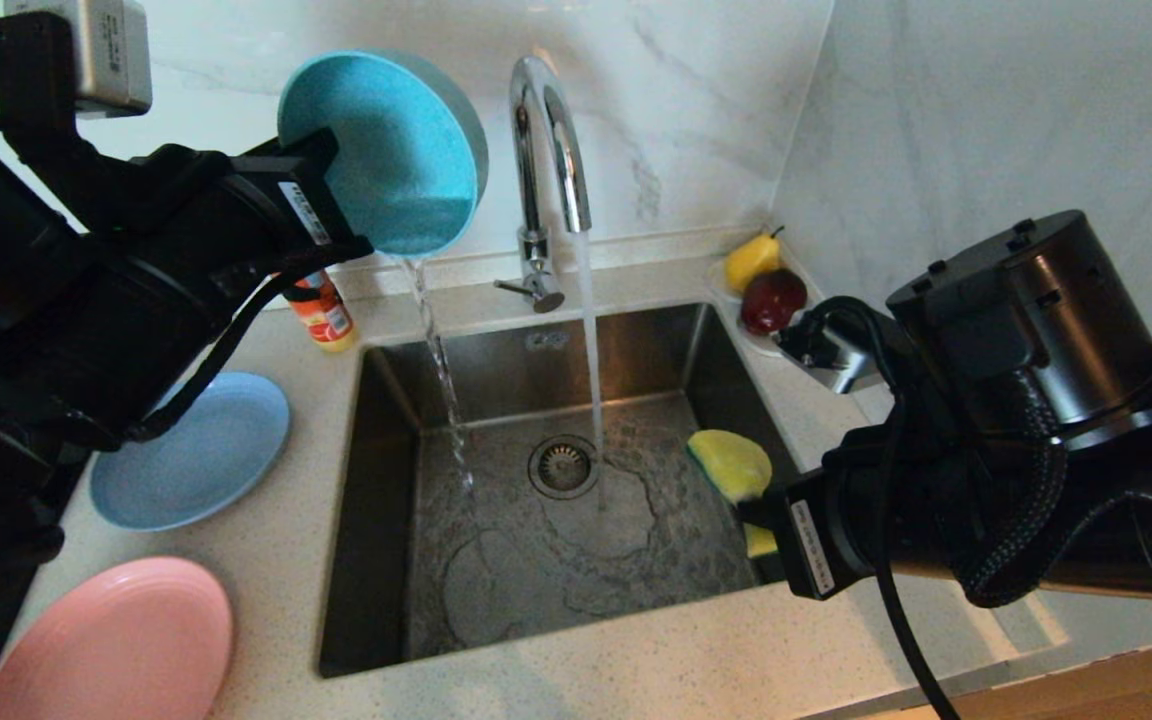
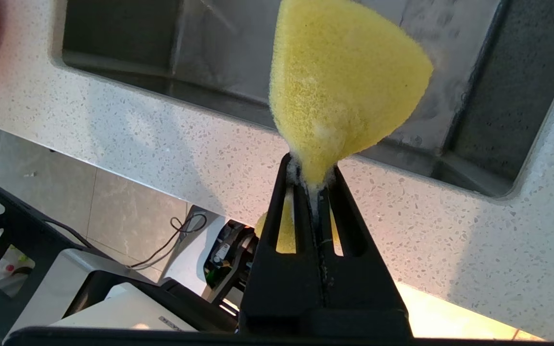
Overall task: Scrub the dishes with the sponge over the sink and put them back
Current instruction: Wash the bowl, then wipe the bowl
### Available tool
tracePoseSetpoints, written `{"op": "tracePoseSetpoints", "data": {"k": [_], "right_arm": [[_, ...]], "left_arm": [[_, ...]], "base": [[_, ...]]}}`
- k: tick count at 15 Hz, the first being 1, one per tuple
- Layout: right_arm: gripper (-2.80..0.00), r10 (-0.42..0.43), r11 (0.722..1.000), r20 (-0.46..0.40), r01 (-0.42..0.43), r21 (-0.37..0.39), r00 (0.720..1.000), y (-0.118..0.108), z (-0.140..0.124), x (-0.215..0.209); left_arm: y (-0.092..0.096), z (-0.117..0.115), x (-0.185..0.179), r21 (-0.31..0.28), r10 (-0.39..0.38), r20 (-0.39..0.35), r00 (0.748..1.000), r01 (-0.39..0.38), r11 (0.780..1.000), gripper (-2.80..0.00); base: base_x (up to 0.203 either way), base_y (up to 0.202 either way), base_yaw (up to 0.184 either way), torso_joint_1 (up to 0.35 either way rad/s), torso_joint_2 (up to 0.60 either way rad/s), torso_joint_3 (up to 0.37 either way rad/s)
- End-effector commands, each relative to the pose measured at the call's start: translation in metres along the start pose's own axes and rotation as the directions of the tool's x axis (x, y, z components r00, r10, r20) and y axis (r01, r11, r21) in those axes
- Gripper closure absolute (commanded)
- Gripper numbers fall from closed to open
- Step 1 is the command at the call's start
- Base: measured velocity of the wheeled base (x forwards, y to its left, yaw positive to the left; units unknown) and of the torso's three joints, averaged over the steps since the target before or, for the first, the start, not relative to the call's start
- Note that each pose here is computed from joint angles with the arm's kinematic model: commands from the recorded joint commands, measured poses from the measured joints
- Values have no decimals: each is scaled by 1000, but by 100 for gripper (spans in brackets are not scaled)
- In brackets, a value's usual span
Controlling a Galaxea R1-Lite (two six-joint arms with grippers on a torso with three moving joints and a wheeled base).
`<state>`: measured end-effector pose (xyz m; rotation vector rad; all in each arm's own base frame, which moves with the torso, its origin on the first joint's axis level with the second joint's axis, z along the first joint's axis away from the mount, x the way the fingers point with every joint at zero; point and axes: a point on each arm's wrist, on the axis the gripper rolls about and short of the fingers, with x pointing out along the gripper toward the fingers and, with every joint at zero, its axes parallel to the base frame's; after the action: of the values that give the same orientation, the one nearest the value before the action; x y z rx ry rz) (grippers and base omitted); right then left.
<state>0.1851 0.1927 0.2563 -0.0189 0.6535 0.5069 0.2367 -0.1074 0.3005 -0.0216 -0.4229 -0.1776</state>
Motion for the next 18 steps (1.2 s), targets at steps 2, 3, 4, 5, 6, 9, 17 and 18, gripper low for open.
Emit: {"op": "tracePoseSetpoints", "data": {"k": [2,3,4,5,6,9,17,18], "right_arm": [[0,7,1000,-11,-7,1,1000,1,-1,2],[0,7,1000,-11,-7,1,1000,1,-1,2],[0,7,1000,-11,-7,1,1000,1,-1,2],[0,7,1000,-11,-7,1,1000,1,-1,1],[0,7,1000,-15,-7,0,1000,1,-2,2],[0,9,1000,-10,-9,1,1000,1,-1,2],[0,95,995,26,-94,-37,995,20,2,-23],[0,111,993,35,-109,-44,993,24,3,-26]], "left_arm": [[3,6,-9,-5,-3,60,998,3,1000,0],[3,6,-10,-7,-11,65,998,11,1000,0],[3,9,-12,-8,-15,76,997,15,1000,0],[5,15,-15,-4,-18,92,996,19,1000,0],[5,17,-17,7,-32,100,995,31,999,0],[5,15,-18,8,-43,81,996,42,999,0],[9,1,-38,-61,-65,-517,853,39,997,0],[9,0,-44,-69,-82,-566,820,51,996,0]], "base": [[0,0,0,0,0,0],[0,0,0,0,0,0],[0,0,0,0,0,0],[0,0,0,0,0,0],[0,0,0,0,0,0],[0,0,0,0,0,0],[0,0,0,0,0,0],[0,0,0,0,0,0]]}}
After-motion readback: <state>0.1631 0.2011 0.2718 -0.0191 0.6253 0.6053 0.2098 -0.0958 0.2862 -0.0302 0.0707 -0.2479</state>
